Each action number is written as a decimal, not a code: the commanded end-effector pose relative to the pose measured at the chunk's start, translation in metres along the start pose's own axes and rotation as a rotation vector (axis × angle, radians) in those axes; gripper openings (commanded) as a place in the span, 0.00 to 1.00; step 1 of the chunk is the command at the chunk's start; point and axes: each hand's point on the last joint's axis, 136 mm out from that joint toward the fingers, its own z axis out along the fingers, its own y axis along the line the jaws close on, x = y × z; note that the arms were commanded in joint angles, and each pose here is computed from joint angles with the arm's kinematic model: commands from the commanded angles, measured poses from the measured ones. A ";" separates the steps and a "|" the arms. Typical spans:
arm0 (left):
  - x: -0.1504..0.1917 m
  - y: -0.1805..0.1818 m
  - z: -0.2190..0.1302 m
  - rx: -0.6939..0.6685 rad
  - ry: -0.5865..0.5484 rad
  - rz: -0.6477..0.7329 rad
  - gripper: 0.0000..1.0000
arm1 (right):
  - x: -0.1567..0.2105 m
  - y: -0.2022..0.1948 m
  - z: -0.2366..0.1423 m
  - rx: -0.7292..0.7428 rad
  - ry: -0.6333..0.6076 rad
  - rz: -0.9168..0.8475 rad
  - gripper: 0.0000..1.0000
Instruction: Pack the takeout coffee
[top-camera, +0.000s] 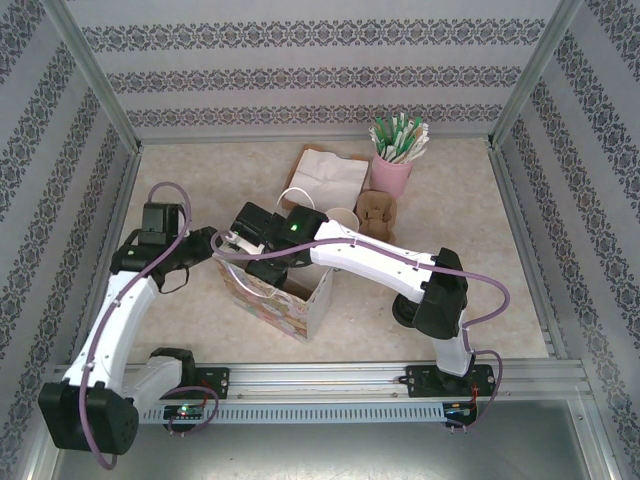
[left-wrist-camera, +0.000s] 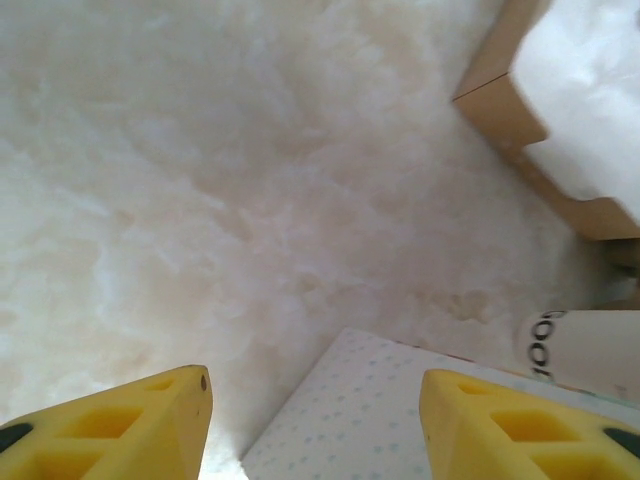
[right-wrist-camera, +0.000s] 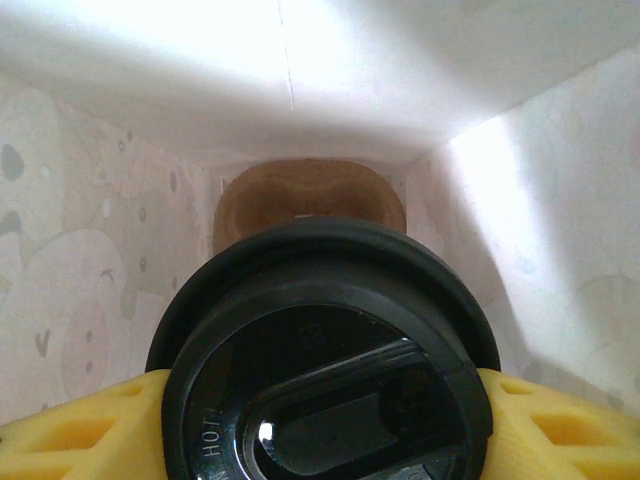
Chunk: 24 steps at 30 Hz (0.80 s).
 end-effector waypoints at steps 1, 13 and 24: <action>-0.004 0.012 0.014 -0.036 -0.023 -0.014 0.56 | -0.009 -0.005 -0.010 0.010 -0.049 0.020 0.49; 0.013 0.004 0.038 0.066 0.037 -0.056 0.54 | 0.009 -0.005 0.022 0.018 0.044 0.015 0.48; 0.007 -0.005 0.029 0.096 0.022 -0.048 0.55 | 0.030 0.000 0.052 0.017 0.135 0.010 0.47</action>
